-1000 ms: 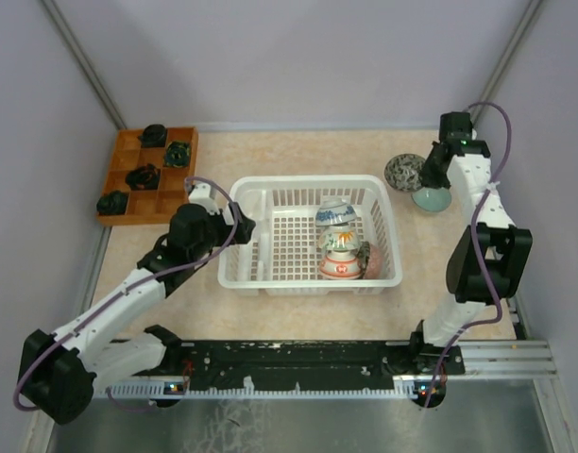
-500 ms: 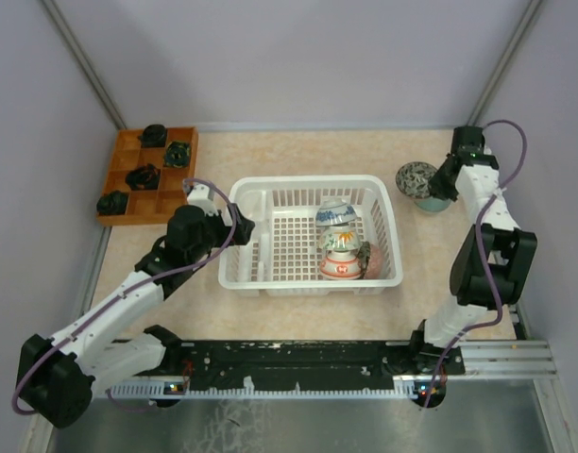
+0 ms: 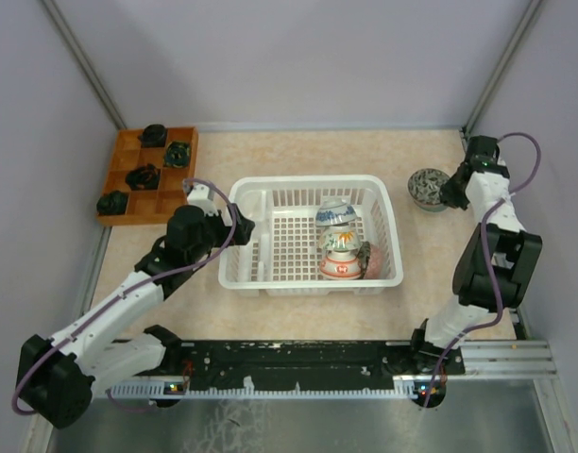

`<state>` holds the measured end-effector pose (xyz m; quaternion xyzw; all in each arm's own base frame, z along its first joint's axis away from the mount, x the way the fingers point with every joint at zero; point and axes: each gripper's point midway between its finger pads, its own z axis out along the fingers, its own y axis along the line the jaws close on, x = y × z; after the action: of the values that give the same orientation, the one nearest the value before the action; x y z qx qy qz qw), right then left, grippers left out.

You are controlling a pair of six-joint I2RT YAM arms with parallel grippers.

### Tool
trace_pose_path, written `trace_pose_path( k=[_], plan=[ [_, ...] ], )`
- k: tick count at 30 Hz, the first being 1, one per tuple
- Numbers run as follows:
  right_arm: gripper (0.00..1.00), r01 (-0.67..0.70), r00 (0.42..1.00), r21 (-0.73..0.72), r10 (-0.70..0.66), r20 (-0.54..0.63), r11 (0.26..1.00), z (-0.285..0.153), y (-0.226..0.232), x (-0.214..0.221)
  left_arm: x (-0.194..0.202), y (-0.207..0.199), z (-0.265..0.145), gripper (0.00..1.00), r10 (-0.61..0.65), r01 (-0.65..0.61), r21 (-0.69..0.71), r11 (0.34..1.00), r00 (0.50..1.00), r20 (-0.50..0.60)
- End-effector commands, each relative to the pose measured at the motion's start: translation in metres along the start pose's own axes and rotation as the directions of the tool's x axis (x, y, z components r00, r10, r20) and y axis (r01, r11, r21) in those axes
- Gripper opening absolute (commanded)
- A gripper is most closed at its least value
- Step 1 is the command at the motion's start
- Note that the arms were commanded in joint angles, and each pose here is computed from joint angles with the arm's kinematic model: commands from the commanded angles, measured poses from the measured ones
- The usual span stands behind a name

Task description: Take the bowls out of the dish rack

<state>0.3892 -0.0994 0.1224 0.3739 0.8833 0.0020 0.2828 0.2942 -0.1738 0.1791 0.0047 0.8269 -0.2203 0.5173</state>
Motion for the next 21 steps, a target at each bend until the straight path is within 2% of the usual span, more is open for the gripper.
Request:
trace_pose_path(
  k=[1, 7, 21],
  plan=[
    [0.0, -0.025, 0.996, -0.065, 0.03, 0.086, 0.998, -0.008, 0.006, -0.028, -0.021, -0.019, -0.007, 0.99, -0.011, 0.004, 0.089, 0.996, 0.997, 0.074],
    [0.0, -0.022, 0.998, -0.038, 0.024, 0.055, 0.999, 0.009, -0.004, -0.025, -0.033, -0.022, -0.014, 0.99, -0.014, 0.002, 0.103, 0.995, 0.993, 0.117],
    [0.0, -0.012, 1.0, -0.006, 0.012, 0.021, 1.0, 0.03, -0.016, -0.021, -0.041, -0.023, -0.021, 0.99, -0.004, -0.009, 0.098, 0.995, 0.991, 0.137]
  ],
)
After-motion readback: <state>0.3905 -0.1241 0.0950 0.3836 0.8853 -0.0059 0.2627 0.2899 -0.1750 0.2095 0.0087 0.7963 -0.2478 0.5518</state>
